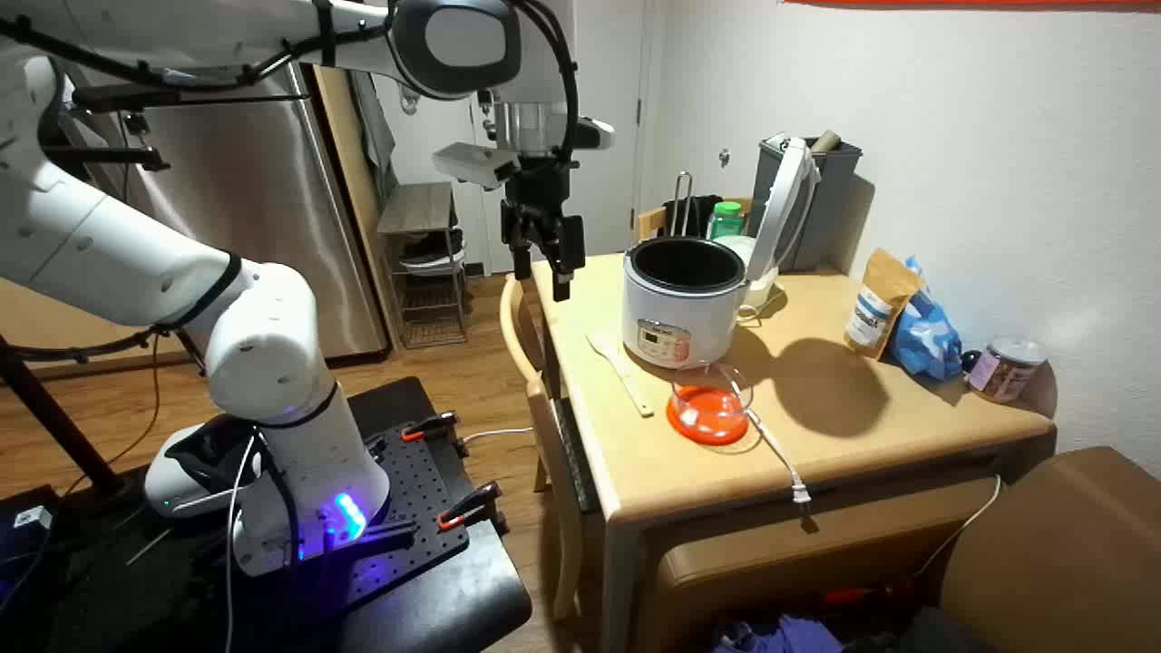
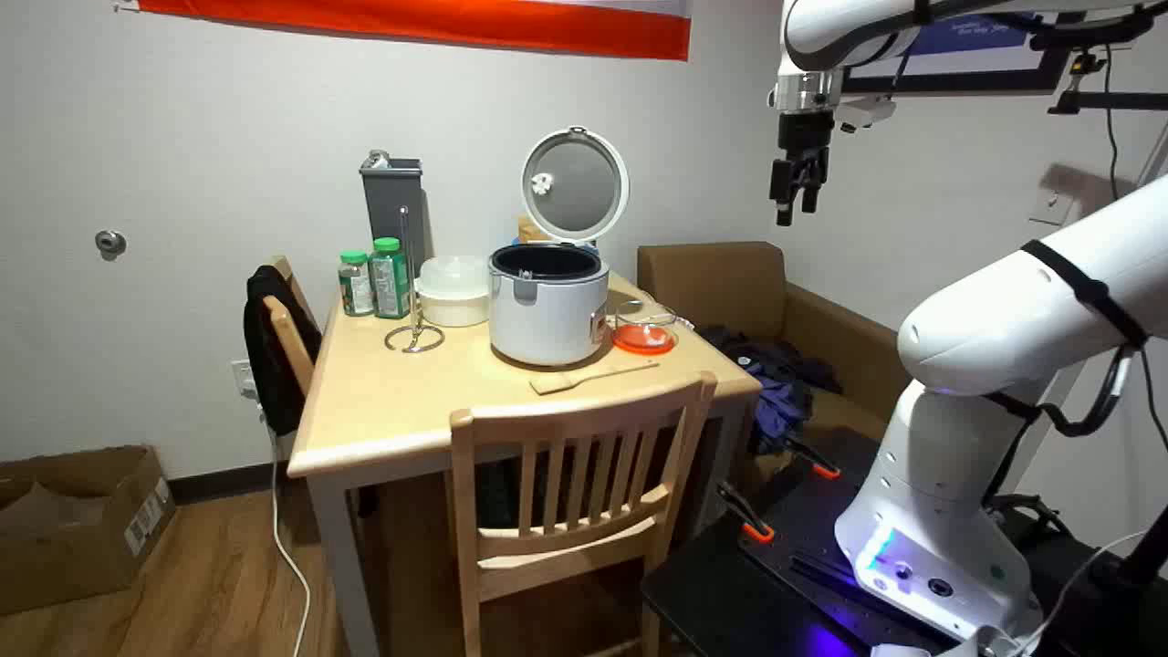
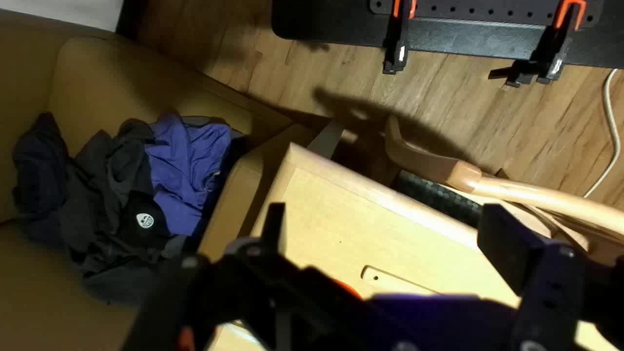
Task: Close the rice cooker
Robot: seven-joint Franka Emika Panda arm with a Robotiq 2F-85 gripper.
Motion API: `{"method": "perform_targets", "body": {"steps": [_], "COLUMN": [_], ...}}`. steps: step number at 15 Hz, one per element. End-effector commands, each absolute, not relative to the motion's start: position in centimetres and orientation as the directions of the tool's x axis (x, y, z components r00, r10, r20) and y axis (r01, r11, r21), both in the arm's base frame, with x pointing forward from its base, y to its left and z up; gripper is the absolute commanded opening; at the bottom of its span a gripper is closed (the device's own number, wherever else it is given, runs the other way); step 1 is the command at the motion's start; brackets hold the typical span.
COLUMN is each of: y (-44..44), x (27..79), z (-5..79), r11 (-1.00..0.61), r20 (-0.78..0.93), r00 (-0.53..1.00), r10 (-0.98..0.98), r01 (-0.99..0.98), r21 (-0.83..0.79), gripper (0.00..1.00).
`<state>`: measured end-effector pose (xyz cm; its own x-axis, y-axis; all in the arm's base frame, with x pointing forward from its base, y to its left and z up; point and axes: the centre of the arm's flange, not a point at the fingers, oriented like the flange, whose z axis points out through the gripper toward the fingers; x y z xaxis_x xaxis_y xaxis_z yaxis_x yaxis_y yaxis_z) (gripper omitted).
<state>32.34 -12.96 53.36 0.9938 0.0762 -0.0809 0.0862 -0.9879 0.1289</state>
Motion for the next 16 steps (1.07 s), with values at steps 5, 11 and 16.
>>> {"method": "perform_targets", "body": {"steps": [5,11,16], "y": [-13.0,-10.8,-7.9], "x": [32.3,36.7,41.8], "z": [53.4,53.3,54.8], "r11": [-0.988,-0.996,-0.997], "r20": [-0.08,0.02,0.177], "r00": [0.994,0.997,0.981], "r10": [0.076,0.075,0.08], "r01": [0.086,0.074,0.078], "r21": [0.129,0.044,0.017], "gripper": [1.0,1.0,1.0]}}
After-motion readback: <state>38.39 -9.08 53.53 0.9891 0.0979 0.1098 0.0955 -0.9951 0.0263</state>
